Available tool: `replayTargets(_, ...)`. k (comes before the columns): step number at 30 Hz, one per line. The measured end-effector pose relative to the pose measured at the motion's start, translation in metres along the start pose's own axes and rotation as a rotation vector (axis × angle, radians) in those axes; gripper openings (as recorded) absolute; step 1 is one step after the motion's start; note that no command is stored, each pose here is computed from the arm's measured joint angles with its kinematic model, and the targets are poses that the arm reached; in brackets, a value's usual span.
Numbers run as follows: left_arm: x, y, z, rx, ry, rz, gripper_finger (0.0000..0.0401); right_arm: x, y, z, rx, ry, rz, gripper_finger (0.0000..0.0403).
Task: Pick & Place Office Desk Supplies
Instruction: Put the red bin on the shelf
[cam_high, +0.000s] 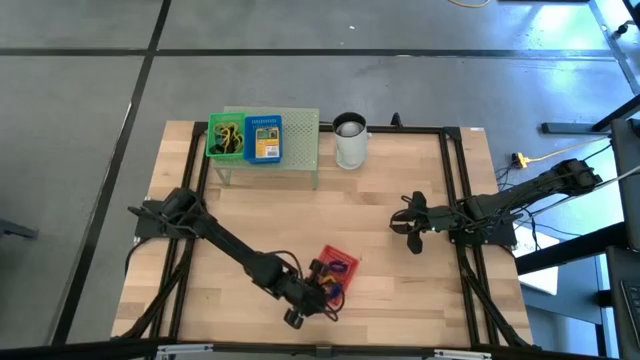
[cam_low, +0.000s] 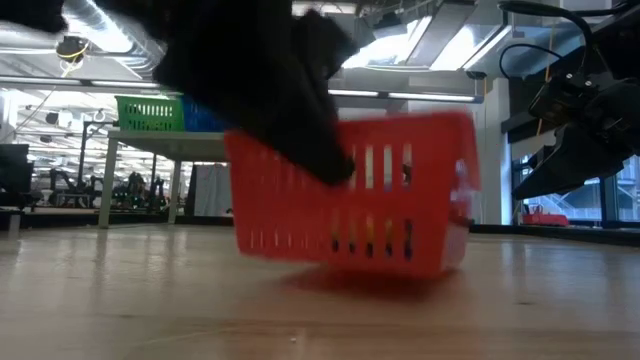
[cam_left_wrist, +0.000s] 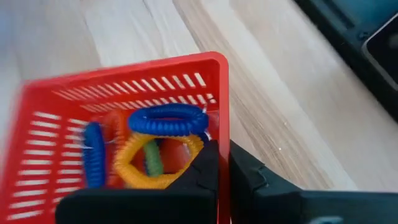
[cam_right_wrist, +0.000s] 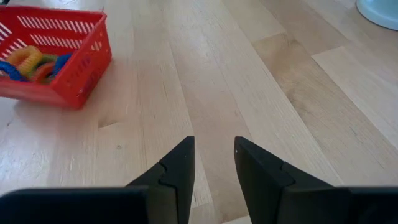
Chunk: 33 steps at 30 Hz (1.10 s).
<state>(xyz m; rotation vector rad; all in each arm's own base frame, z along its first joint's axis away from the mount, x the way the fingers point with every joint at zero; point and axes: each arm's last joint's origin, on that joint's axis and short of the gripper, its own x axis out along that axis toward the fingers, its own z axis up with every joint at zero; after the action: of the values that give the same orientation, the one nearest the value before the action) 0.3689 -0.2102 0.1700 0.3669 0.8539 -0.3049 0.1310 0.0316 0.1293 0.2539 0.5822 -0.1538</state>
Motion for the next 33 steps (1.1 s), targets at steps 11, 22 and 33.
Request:
replayTargets(11,-0.087,0.053,0.052,0.087,-0.161,0.186,0.0005,0.0,0.0,0.0,0.0,-0.001,0.0,0.0113)
replayTargets(22,-0.168,0.162,0.024,-0.088,-0.03,0.439,0.0005,0.0,0.0,0.0,0.0,-0.002,-0.002,0.0113)
replayTargets(33,-0.179,0.243,-0.032,-0.28,0.201,0.475,0.0004,0.0,0.0,0.0,0.0,-0.002,-0.002,0.0113)
